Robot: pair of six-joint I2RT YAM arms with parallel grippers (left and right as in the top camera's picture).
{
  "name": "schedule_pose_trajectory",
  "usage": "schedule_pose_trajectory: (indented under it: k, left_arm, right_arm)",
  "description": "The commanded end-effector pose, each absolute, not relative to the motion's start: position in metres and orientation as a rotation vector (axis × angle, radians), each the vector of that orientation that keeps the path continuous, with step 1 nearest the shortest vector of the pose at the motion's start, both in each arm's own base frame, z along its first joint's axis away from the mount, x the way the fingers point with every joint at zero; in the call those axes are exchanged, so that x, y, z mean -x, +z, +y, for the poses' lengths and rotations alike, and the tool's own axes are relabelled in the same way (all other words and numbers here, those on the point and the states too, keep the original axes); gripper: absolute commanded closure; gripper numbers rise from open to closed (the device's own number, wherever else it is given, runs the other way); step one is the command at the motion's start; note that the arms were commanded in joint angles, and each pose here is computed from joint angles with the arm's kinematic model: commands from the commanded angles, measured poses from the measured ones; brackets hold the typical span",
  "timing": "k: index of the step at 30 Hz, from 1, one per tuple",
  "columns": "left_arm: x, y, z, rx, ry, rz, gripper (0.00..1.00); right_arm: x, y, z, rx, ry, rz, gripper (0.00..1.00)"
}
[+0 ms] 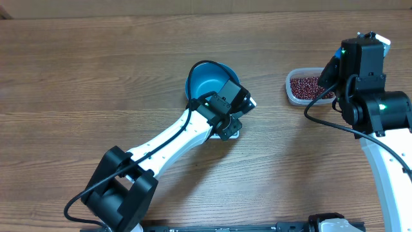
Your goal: Scoop item into bowl and weigh 150g on scale
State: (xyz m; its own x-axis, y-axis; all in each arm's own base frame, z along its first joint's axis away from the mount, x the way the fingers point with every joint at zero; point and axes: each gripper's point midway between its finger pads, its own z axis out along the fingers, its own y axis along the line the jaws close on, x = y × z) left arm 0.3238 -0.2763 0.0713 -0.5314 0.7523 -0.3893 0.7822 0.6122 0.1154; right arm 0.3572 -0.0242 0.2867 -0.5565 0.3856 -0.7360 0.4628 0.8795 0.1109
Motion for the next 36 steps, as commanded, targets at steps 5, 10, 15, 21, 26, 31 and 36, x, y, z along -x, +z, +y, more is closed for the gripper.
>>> schedule_pose_trajectory:
  k: [5, 10, 15, 21, 26, 31, 36]
  left_arm:
    - [-0.331, 0.046, -0.265, -1.208, 0.047, 2.466, 0.96]
    - [-0.325, 0.034, -0.263, -1.204, 0.076, 2.461, 0.96]
    - [-0.322, 0.027, -0.261, -1.192, 0.112, 2.460, 0.96]
    - [-0.330, 0.031, -0.259, -1.123, 0.165, 2.444, 0.96]
    - [-0.330, 0.027, -0.257, -1.114, 0.166, 2.443, 0.96]
    - [-0.326, 0.019, -0.255, -1.114, 0.164, 2.442, 0.96]
    - [-0.323, 0.014, -0.252, -1.106, 0.164, 2.451, 0.96]
  right_arm:
    - [-0.358, 0.299, -0.026, -0.606, -0.118, 2.190, 0.96]
    - [-0.358, 0.299, -0.026, -0.606, -0.118, 2.190, 0.96]
    - [-0.358, 0.299, -0.026, -0.606, -0.118, 2.190, 0.96]
    - [-0.357, 0.298, -0.026, -0.606, -0.121, 2.197, 0.96]
    - [-0.357, 0.297, -0.027, -0.606, -0.123, 2.200, 0.96]
    - [-0.357, 0.297, -0.026, -0.606, -0.122, 2.200, 0.96]
    - [-0.356, 0.296, -0.027, -0.606, -0.125, 2.206, 0.96]
